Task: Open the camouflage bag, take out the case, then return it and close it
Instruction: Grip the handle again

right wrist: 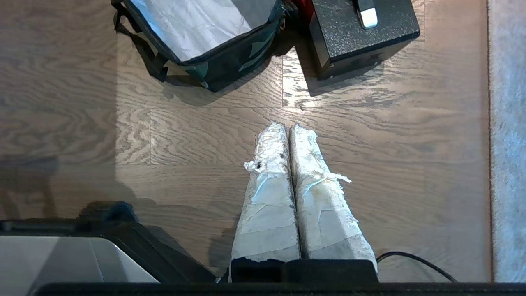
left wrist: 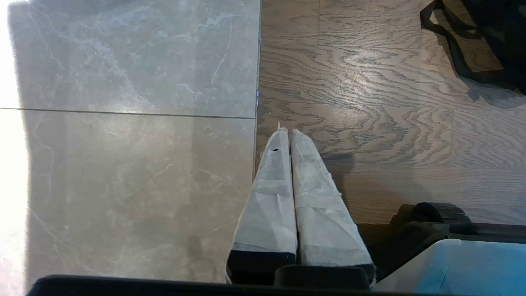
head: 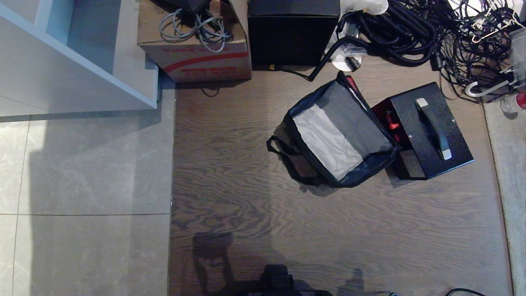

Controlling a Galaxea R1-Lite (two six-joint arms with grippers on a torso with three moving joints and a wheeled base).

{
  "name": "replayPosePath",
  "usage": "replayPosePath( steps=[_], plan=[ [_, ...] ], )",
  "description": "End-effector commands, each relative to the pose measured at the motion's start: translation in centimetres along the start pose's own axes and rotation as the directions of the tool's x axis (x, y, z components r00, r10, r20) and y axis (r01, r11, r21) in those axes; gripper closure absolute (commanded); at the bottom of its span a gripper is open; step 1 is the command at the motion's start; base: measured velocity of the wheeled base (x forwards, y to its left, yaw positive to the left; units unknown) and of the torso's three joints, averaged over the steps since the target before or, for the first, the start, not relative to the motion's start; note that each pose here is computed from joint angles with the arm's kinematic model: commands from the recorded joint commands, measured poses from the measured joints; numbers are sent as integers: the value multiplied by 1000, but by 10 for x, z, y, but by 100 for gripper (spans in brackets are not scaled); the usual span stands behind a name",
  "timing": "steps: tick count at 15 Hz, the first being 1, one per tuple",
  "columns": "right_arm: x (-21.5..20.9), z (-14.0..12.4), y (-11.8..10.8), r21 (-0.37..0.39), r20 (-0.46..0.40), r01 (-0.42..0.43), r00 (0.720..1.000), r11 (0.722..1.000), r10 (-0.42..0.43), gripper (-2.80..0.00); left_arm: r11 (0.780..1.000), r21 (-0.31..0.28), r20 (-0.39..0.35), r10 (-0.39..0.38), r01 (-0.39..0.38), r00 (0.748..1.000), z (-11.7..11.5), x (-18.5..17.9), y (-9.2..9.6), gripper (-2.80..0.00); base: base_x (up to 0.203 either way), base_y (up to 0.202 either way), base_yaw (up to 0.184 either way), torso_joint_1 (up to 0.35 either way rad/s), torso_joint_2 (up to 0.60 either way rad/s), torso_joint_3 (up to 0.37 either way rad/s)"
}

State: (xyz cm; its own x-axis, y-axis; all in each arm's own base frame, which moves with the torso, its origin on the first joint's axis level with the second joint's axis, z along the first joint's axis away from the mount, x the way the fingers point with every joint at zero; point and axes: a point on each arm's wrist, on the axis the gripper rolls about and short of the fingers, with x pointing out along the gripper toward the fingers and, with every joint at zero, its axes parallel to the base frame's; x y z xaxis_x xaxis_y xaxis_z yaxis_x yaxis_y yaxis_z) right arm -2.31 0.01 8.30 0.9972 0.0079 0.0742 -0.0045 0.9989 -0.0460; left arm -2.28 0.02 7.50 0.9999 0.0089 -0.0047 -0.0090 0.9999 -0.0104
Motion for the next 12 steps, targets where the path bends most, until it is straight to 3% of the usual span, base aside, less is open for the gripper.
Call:
replayPosePath(
  steps=[1, 6, 7, 9, 10, 12],
  plan=[
    [2, -9, 0, -18, -36, -5, 999, 1000, 5, 0, 1000, 0, 0, 0, 0, 1000, 0, 0, 0, 0, 0, 0, 0, 0, 0, 0],
    [2, -8, 0, -22, -35, 0, 999, 1000, -1, 0, 1000, 0, 0, 0, 0, 1000, 0, 0, 0, 0, 0, 0, 0, 0, 0, 0],
    [0, 2, 0, -21, -21, 0, 1000, 1000, -1, 0, 1000, 0, 0, 0, 0, 1000, 0, 0, 0, 0, 0, 0, 0, 0, 0, 0],
    [-4, 47, -2, -6, -8, 1, 1000, 1000, -1, 0, 1000, 0, 0, 0, 0, 1000, 0, 0, 0, 0, 0, 0, 0, 0, 0, 0],
    [-1, 73, -3, 17, -70, -3, 998, 1000, 4, 0, 1000, 0, 0, 0, 0, 1000, 0, 0, 0, 0, 0, 0, 0, 0, 0, 0],
    [28, 98, -5, 59, -260, -1, 966, 998, 17, 0, 1000, 0, 0, 0, 0, 1000, 0, 0, 0, 0, 0, 0, 0, 0, 0, 0]
  ],
)
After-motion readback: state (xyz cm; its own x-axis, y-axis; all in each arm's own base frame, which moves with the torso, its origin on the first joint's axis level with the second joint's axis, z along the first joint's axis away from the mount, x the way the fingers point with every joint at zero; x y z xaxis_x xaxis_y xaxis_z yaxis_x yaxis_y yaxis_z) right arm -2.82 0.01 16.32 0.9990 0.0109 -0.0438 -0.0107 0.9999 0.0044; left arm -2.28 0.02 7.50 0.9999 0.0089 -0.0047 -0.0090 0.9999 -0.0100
